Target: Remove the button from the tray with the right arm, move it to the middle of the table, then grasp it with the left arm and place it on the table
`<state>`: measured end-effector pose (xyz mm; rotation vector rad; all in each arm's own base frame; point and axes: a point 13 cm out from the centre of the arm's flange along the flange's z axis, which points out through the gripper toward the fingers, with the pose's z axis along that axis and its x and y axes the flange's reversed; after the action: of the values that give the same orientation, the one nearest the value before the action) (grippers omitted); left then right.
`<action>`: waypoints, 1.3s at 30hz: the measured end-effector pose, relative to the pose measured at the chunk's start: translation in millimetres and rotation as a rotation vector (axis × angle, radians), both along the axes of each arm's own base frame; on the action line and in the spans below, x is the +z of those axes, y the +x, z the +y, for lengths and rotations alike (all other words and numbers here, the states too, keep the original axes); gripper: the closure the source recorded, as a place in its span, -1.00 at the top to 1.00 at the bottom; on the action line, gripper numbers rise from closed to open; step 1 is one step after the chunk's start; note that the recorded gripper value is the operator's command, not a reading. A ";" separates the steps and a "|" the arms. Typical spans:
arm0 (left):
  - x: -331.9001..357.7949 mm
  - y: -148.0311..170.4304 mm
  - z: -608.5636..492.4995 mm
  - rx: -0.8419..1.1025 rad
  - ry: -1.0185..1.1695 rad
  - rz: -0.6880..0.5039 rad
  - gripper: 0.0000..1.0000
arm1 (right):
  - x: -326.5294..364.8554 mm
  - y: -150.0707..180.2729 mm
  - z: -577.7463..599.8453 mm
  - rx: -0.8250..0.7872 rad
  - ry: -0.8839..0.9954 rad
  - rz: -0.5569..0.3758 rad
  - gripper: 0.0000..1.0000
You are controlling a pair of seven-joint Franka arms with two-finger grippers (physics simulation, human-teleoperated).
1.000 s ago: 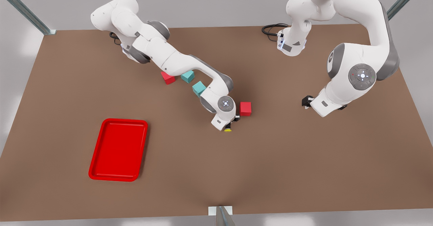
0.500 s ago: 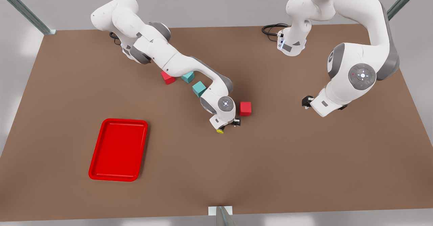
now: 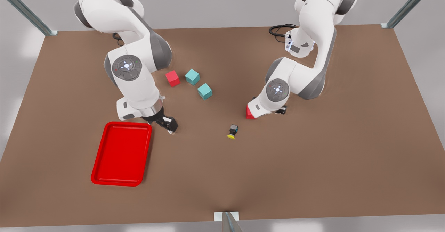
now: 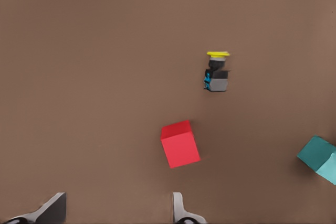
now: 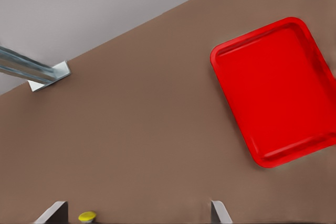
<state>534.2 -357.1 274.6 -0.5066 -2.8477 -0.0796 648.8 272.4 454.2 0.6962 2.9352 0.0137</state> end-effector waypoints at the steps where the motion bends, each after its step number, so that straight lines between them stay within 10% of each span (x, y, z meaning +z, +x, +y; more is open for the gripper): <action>1: -37.7 -9.9 -32.6 0.016 -0.007 0.015 1.00 | 1.1 -14.2 -33.2 -0.001 -0.038 0.029 1.00; 11: -176.4 38.4 -110.3 0.335 -0.151 -0.173 1.00 | 15.5 -42.5 -200.8 0.011 0.003 0.181 1.00; 36: -233.3 33.1 -107.2 -0.027 -0.123 -0.188 1.00 | 4.1 -77.7 -230.4 0.287 -0.093 0.356 1.00; 39: -230.8 35.1 -107.5 -0.047 -0.128 -0.194 0.40 | 4.1 -77.9 -230.4 0.303 -0.093 0.358 1.00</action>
<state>569.3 -464.6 43.8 -0.6242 -3.0445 0.0484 570.8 42.0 458.3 0.2560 3.3271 -0.2411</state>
